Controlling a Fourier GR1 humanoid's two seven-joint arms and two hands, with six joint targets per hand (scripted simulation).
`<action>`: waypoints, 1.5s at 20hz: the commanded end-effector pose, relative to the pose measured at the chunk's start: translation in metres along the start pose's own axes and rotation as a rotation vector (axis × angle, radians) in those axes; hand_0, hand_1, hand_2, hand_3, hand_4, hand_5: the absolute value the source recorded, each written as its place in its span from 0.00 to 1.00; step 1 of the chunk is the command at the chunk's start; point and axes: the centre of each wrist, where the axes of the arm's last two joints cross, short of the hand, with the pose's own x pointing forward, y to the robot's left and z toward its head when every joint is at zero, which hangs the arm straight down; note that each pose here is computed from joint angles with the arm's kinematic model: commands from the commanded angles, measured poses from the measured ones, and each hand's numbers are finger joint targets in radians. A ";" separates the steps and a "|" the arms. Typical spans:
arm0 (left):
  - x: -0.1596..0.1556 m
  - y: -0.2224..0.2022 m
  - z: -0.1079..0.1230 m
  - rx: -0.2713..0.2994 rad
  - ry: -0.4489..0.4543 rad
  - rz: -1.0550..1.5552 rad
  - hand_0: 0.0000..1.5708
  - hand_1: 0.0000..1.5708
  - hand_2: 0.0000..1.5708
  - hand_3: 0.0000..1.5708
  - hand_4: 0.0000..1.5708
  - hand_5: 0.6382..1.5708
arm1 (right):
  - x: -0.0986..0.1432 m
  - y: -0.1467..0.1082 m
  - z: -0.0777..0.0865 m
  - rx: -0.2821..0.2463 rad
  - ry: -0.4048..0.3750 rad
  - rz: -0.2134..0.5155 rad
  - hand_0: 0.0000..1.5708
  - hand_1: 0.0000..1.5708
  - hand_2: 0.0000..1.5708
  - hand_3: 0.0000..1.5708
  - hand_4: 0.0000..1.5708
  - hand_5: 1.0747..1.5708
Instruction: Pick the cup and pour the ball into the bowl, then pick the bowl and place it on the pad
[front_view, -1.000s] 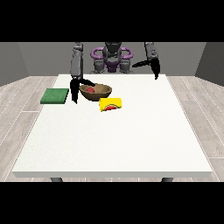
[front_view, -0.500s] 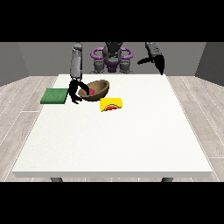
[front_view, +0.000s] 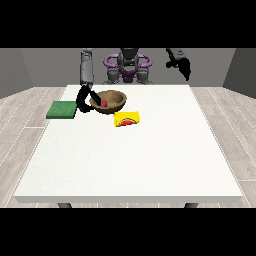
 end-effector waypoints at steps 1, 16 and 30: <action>-0.043 0.017 0.030 0.079 0.116 0.001 0.00 0.00 0.00 0.00 0.62 0.84 | 0.033 0.020 -0.002 0.071 0.109 0.085 1.00 1.00 1.00 0.62 0.52 0.98; -0.065 0.046 0.067 0.139 0.152 0.006 0.00 0.00 0.00 0.00 0.67 0.85 | 0.068 -0.078 -0.034 0.076 0.137 0.005 1.00 1.00 1.00 0.46 0.49 1.00; 0.024 0.261 0.070 0.293 -0.129 0.022 0.00 0.00 0.00 0.00 0.81 1.00 | 0.060 -0.174 -0.048 -0.099 -0.052 -0.046 1.00 1.00 1.00 0.00 0.51 0.99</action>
